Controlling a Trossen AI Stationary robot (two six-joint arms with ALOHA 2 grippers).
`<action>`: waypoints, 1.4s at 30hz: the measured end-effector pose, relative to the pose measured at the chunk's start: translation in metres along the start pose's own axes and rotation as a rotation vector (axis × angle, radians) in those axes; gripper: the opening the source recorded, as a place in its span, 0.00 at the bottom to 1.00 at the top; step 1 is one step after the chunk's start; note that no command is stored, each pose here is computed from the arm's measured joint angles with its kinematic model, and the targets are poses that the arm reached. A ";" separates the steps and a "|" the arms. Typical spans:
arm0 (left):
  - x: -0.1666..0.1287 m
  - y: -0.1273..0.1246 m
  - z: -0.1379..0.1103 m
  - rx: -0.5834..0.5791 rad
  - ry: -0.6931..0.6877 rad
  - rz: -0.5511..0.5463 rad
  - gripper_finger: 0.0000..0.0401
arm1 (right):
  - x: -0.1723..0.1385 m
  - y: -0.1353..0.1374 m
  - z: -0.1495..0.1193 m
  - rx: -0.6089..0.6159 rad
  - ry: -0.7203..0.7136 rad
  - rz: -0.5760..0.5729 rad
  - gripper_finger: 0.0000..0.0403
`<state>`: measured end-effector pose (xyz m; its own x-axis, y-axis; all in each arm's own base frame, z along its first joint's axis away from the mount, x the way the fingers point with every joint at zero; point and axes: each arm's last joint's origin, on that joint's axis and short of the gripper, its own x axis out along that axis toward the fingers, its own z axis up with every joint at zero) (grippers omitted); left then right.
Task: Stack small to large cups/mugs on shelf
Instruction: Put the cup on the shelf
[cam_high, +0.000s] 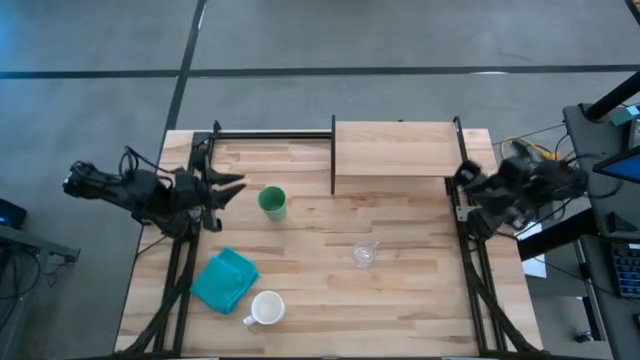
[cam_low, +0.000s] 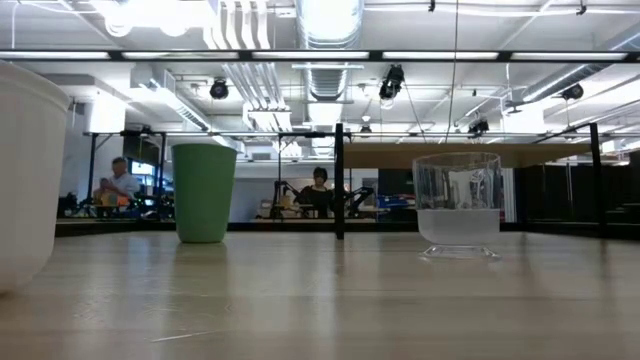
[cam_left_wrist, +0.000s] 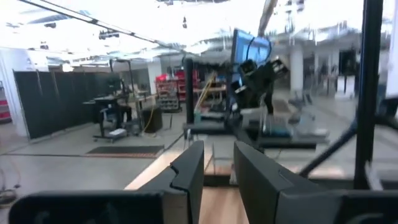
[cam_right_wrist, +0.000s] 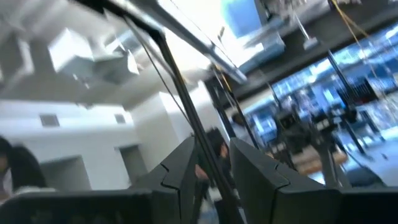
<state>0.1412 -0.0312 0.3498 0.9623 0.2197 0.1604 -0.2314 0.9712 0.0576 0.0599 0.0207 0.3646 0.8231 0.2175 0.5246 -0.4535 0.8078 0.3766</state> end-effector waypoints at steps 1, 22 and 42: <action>0.005 -0.002 0.006 -0.029 -0.013 0.002 0.19 | 0.003 0.004 0.010 0.008 -0.021 0.009 0.24; 0.044 -0.020 0.038 -0.148 -0.124 0.034 0.19 | 0.054 0.029 0.053 -0.081 0.330 -0.103 0.24; 0.037 -0.016 0.041 -0.119 -0.140 0.012 0.19 | 0.139 0.040 0.057 -0.133 0.368 -0.108 0.24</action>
<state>0.1748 -0.0426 0.3956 0.9281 0.2249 0.2967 -0.2166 0.9744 -0.0609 0.1364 0.0518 0.4962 0.9420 0.2894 0.1702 -0.3292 0.8955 0.2996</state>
